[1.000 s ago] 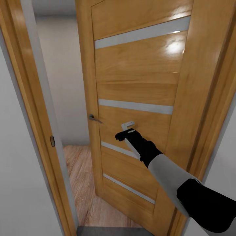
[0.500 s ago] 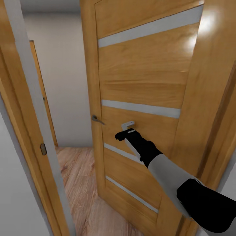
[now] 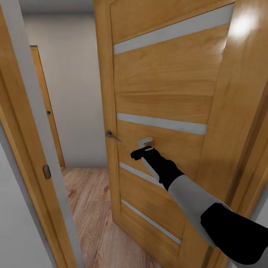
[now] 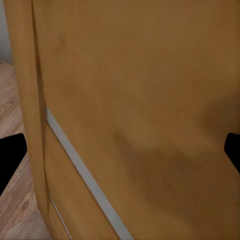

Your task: Move the two storage containers from the living room to the garage. In the garage, place one container on the floor and stack the other container on top of it (either order is fine).

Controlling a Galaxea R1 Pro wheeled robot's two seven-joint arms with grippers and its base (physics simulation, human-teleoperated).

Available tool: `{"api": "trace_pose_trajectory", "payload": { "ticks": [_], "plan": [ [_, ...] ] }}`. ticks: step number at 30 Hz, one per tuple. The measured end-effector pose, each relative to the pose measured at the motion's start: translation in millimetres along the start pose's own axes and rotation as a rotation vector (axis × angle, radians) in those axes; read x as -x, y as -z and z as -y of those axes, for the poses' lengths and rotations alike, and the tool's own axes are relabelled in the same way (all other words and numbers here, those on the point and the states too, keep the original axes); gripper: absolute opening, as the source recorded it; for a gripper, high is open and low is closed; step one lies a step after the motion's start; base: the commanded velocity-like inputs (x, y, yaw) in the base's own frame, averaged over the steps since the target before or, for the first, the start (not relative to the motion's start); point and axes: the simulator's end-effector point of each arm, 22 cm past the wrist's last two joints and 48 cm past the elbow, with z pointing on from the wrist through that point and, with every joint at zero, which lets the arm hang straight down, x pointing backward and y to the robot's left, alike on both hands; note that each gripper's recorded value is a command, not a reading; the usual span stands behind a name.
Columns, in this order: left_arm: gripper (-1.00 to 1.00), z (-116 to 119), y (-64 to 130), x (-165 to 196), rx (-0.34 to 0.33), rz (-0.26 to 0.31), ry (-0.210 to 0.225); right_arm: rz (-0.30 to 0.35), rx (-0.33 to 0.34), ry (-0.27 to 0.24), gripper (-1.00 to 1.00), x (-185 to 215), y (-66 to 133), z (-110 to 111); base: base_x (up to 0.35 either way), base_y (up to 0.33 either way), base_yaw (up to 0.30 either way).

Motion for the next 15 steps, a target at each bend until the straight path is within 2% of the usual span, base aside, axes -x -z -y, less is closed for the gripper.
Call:
{"api": "trace_pose_trajectory", "payload": {
  "ticks": [5,9,15],
  "plan": [
    [1.0,0,0.0,0,-0.001,0.0,-0.001,0.017,-0.006,0.02,1.0,6,1.9,0,0.0,0.0,0.0],
    [1.0,0,0.0,0,-0.001,0.0,0.0,0.058,0.016,0.021,1.0,24,9.2,-7,0.0,0.0,0.0],
    [1.0,0,0.0,0,-0.001,0.0,0.0,0.079,0.06,0.024,1.0,33,13.4,-18,0.0,0.0,0.0]
  ]
}}
